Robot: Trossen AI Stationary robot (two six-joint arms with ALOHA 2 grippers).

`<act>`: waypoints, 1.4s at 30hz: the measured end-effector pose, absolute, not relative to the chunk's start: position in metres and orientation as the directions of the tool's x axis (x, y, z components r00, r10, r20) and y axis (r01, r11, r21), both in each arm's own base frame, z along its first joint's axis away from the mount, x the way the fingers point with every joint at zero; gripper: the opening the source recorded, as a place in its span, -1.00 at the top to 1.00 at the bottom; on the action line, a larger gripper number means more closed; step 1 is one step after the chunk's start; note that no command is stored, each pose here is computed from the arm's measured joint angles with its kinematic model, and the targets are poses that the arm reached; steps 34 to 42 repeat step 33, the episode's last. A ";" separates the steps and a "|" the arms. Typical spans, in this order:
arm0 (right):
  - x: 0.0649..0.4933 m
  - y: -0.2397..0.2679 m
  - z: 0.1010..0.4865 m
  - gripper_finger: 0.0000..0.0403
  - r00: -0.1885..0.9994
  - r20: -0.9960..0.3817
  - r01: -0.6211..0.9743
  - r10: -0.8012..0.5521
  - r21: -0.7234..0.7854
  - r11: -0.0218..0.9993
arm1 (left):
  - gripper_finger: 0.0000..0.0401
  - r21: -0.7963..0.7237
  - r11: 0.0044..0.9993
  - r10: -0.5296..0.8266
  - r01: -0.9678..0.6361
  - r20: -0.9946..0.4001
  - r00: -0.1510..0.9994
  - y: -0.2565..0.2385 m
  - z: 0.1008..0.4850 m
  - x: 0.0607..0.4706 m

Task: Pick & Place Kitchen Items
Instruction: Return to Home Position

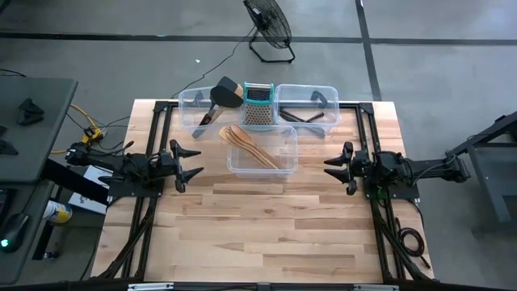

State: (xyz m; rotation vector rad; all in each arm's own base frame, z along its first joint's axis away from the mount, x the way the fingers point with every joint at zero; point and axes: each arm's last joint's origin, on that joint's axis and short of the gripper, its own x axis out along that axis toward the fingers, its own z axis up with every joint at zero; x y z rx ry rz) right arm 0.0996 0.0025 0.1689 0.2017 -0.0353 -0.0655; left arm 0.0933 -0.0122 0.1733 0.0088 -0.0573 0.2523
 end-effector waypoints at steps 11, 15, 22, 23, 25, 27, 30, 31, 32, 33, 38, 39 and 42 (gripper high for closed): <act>0.100 0.003 0.168 0.31 0.998 0.021 0.058 -0.064 0.212 0.976 | -0.38 0.092 0.966 0.237 -0.242 0.058 0.970 -0.012 0.173 0.093; 0.100 0.003 0.168 0.31 0.998 0.022 0.058 -0.064 0.212 0.976 | -0.38 0.093 0.966 0.236 -0.241 0.058 0.970 -0.013 0.173 0.093; 0.100 0.003 0.168 0.31 0.998 0.022 0.058 -0.064 0.213 0.975 | -0.38 0.093 0.966 0.236 -0.240 0.058 0.970 -0.013 0.173 0.093; 0.100 0.003 0.168 0.31 0.998 0.022 0.058 -0.064 0.213 0.975 | -0.38 0.093 0.966 0.236 -0.240 0.058 0.970 -0.013 0.173 0.093; 0.100 0.003 0.168 0.31 0.998 0.022 0.058 -0.064 0.213 0.975 | -0.38 0.092 0.966 0.236 -0.240 0.058 0.970 -0.013 0.173 0.093; 0.100 0.003 0.168 0.31 0.998 0.022 0.058 -0.064 0.213 0.975 | -0.38 0.092 0.966 0.235 -0.240 0.058 0.970 -0.013 0.173 0.093; 0.100 0.003 0.168 0.31 0.998 0.022 0.058 -0.064 0.213 0.975 | -0.38 0.092 0.966 0.235 -0.240 0.058 0.970 -0.013 0.173 0.093; 0.100 0.003 0.168 0.31 0.998 0.022 0.058 -0.064 0.213 0.975 | -0.38 0.092 0.966 0.235 -0.240 0.058 0.970 -0.013 0.173 0.093; 0.100 0.003 0.168 0.31 0.998 0.022 0.058 -0.064 0.213 0.975 | -0.38 0.092 0.966 0.235 -0.240 0.058 0.970 -0.013 0.173 0.093; 0.100 0.003 0.168 0.31 0.998 0.022 0.058 -0.064 0.213 0.975 | -0.38 0.093 0.966 0.235 -0.240 0.058 0.970 -0.013 0.173 0.093; 0.100 0.003 0.168 0.31 0.998 0.022 0.058 -0.064 0.213 0.975 | -0.38 0.093 0.966 0.235 -0.240 0.058 0.970 -0.013 0.173 0.093; 0.100 0.003 0.168 0.31 0.998 0.022 0.058 -0.064 0.213 0.975 | -0.38 0.093 0.966 0.235 -0.240 0.058 0.970 -0.013 0.173 0.093; 0.100 0.003 0.168 0.31 0.998 0.022 0.058 -0.064 0.213 0.975 | -0.38 0.093 0.966 0.235 -0.240 0.058 0.970 -0.013 0.173 0.093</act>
